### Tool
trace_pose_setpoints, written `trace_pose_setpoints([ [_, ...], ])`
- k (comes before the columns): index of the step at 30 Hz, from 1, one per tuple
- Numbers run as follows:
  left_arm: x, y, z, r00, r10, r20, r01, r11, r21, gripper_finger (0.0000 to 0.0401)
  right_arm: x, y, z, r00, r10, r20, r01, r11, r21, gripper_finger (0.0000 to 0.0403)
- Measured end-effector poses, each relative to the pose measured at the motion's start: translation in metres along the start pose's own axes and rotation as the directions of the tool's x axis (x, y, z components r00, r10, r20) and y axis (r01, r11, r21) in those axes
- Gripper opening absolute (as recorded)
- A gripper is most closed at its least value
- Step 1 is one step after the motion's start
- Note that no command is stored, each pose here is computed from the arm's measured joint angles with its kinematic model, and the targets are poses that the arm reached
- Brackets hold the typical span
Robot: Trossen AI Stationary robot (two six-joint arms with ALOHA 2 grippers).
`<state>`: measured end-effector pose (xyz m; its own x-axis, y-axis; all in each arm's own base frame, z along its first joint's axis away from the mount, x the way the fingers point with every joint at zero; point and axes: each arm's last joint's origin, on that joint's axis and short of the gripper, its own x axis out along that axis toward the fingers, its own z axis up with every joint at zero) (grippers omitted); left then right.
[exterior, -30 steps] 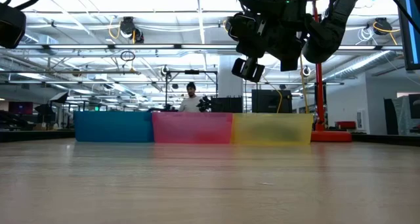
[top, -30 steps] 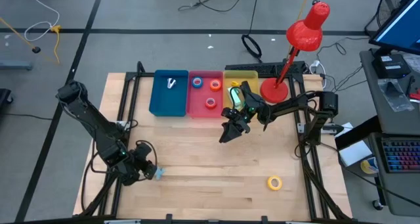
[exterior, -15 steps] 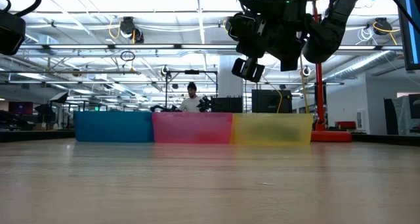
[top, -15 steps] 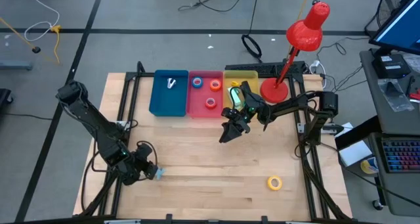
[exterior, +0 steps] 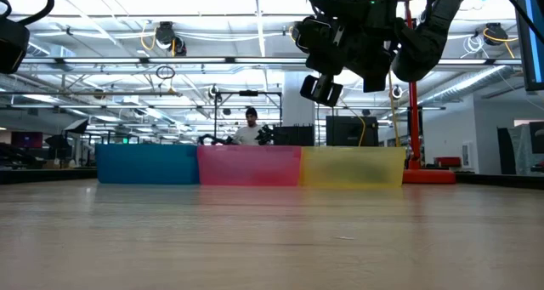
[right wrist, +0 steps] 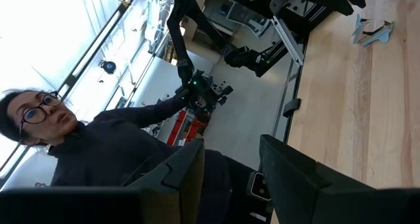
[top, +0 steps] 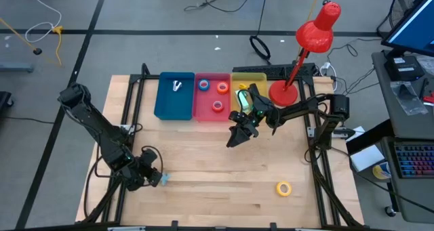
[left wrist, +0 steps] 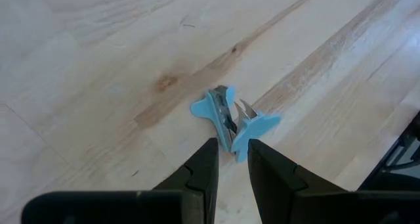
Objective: Pick and place Stapler, Stapler remover, tape
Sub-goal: Put the blue staple remover into the blue bin
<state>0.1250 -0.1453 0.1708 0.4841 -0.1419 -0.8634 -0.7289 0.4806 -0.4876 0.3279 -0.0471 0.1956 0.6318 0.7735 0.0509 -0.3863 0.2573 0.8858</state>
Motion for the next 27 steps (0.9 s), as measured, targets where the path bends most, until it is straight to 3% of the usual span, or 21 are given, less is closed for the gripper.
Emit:
trace_pose_setpoints([
  [27, 0.020, -0.002, -0.006, 0.999, 0.029, 0.030, -0.029, 0.999, 0.015, 0.0086, -0.001, 0.000, 0.000, 1.000, -0.001, 0.001, 0.001, 1.000, 0.019, 0.0141],
])
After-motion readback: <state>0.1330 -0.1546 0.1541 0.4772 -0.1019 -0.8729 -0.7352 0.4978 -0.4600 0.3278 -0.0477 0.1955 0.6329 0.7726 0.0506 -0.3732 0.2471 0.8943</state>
